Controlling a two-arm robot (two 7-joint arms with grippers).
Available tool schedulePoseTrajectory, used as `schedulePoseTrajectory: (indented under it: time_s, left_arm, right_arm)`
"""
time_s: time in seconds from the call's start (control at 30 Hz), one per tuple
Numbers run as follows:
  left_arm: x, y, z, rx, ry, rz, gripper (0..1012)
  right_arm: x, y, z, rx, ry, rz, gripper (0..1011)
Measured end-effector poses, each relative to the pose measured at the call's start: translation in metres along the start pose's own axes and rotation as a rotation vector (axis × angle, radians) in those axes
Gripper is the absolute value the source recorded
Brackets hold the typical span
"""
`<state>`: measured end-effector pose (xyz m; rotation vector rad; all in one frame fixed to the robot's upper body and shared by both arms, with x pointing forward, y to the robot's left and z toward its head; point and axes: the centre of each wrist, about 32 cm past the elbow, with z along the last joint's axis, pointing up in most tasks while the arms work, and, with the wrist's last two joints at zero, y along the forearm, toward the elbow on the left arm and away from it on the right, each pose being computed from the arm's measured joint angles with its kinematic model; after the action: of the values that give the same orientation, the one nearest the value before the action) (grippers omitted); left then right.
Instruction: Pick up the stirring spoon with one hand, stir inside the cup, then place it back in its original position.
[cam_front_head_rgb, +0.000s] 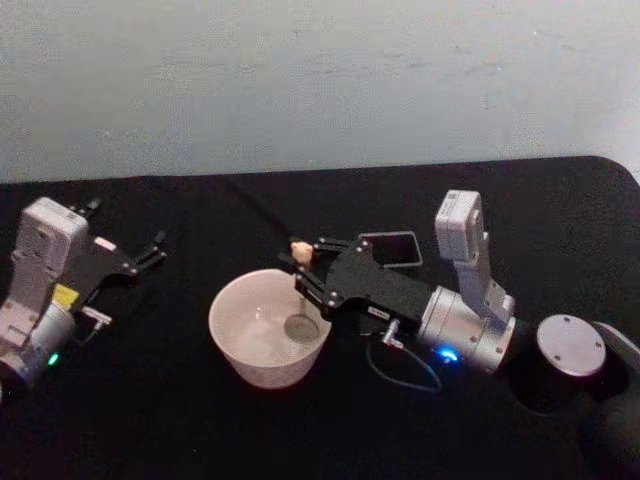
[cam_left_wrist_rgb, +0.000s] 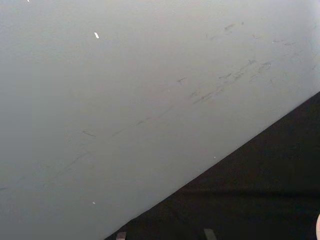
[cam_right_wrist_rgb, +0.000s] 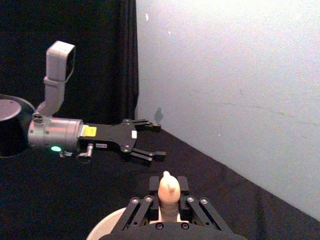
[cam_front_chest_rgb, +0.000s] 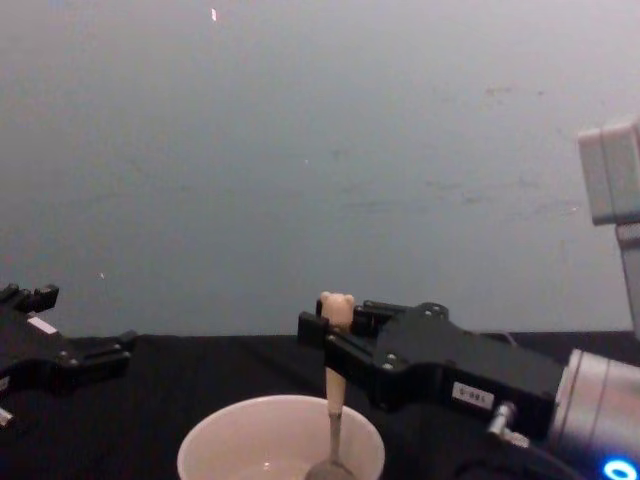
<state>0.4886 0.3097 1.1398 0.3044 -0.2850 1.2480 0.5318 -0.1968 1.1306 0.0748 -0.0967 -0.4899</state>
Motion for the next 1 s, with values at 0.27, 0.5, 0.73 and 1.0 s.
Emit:
schedulePoseTrajectory:
  time_s: [0.27,0.5,0.73,1.0]
  left_arm:
    - [0.0000,0.0000,0.0000,0.000,0.000,0.000,1001]
    - [0.0000,0.0000,0.0000,0.000,0.000,0.000,1002]
    - [0.0000,0.0000,0.0000,0.000,0.000,0.000,1001]
    - [0.0000,0.0000,0.0000,0.000,0.000,0.000,1001]
  right_arm:
    - [-0.010,-0.001,0.001,0.006,0.018,0.035,211]
    - [-0.020,0.009,-0.002,0.012,0.036,0.084,211]
    - [-0.018,0.023,-0.003,0.019,0.032,0.097,210]
    - [-0.007,0.035,-0.004,0.026,0.009,0.071,210]
